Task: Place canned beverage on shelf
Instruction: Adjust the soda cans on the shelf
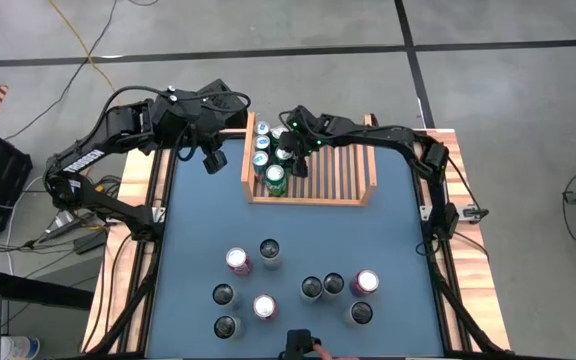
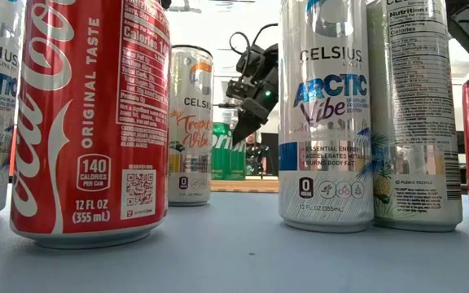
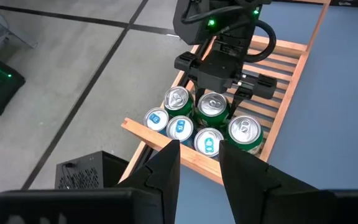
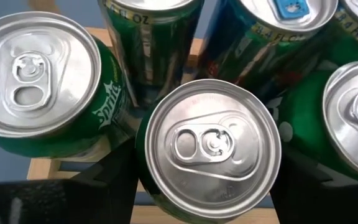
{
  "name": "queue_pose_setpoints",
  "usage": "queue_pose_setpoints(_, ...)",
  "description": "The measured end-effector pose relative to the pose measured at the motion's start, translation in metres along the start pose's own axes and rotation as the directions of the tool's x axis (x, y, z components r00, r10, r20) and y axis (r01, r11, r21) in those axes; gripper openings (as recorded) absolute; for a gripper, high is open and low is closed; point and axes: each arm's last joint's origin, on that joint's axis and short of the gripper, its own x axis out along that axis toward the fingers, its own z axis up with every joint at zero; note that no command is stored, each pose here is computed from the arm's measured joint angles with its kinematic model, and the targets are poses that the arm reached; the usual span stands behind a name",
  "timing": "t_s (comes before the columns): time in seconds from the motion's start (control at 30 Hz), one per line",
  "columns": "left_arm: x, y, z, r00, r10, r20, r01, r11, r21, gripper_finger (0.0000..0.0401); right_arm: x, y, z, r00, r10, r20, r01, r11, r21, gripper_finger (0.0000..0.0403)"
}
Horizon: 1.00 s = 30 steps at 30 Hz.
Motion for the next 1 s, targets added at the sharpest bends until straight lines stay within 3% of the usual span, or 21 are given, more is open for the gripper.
queue_pose_setpoints(0.3,0.0,0.0,0.0,1.0,0.0,0.0,0.0,1.0,0.0,0.01,-0.002,-0.008,0.001,0.999,-0.035,0.034,0.034,0.999,0.032,0.0276)
queue_pose_setpoints(0.63,0.0,0.0,0.0,1.0,0.0,0.001,0.0,1.0,0.0,0.01,0.004,-0.007,0.004,0.996,-0.006,0.089,0.001,0.998,0.064,0.0277)
queue_pose_setpoints(0.87,0.0,0.0,0.0,1.0,0.0,0.0,0.0,1.0,0.004,0.01,0.013,0.001,0.005,0.996,0.02,0.082,-0.024,0.998,0.055,0.0331)
queue_pose_setpoints(1.0,0.0,0.0,0.0,1.0,-0.001,0.0,0.001,1.0,0.004,0.01,0.013,0.001,0.003,0.997,0.023,0.067,-0.027,0.998,0.06,0.0339)
